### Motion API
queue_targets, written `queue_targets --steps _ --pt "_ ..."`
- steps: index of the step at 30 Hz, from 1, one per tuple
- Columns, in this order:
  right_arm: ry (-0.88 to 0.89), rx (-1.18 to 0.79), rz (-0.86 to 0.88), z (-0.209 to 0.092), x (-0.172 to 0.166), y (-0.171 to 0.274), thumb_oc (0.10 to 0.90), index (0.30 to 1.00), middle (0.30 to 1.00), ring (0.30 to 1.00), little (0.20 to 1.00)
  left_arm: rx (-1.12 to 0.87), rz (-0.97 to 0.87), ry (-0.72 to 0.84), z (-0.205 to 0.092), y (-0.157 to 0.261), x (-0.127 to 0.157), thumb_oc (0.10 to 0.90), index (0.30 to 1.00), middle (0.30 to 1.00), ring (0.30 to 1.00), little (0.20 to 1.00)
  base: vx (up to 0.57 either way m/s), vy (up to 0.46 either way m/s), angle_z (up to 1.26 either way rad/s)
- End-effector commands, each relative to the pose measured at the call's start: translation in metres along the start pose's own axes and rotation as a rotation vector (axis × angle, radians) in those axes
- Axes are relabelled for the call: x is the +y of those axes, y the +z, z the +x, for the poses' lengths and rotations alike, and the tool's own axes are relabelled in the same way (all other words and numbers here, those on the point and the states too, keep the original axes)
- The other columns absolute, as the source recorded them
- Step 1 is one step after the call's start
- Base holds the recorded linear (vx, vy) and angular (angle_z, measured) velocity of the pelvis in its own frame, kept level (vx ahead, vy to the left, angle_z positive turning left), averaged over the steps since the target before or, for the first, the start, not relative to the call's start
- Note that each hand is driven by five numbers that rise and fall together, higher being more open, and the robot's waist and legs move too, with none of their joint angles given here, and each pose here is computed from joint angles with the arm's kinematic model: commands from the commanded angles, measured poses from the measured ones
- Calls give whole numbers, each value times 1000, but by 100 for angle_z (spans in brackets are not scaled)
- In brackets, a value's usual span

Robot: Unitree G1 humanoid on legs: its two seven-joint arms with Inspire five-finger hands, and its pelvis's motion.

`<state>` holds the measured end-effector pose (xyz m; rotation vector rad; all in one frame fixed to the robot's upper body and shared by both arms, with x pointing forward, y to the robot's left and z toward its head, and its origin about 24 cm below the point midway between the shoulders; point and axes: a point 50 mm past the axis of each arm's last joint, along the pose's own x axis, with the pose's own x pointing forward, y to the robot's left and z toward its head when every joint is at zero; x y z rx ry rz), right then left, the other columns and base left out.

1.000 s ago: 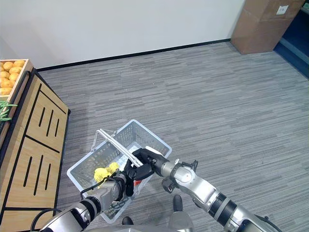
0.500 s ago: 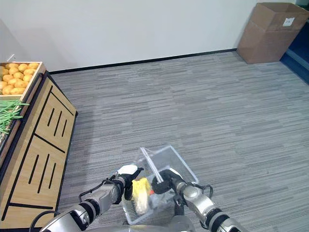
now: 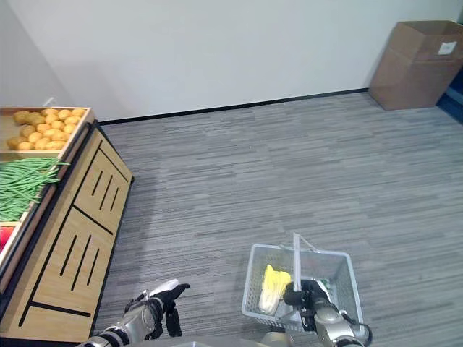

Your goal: Get the vegetables into the basket

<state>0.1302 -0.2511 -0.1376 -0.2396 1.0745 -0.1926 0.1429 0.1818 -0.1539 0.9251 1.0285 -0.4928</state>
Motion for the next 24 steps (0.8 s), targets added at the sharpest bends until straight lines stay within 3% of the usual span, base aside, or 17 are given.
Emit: queue_targets --steps 1,4,5,11,24 --pt "-33 -175 82 5 2 49 400 300 300 300 300 -28 -177 160 4 15 49 900 1000 1000 1000 1000 -26 23 4" --pt "-66 -117 110 7 -5 35 400 300 300 300 300 15 -285 160 4 3 46 900 1000 1000 1000 1000 -36 14 12" --pt "-89 -55 119 7 -10 20 400 300 300 300 300 77 -449 147 3 -13 37 900 1000 1000 1000 1000 -26 7 12" --pt "-111 111 158 4 -12 -22 400 300 300 300 300 197 -780 121 -2 -43 17 900 1000 1000 1000 1000 17 7 18" --pt "-95 225 132 -4 -6 -56 400 300 300 300 300 233 -818 108 -6 -56 2 900 1000 1000 1000 1000 -2 6 5"
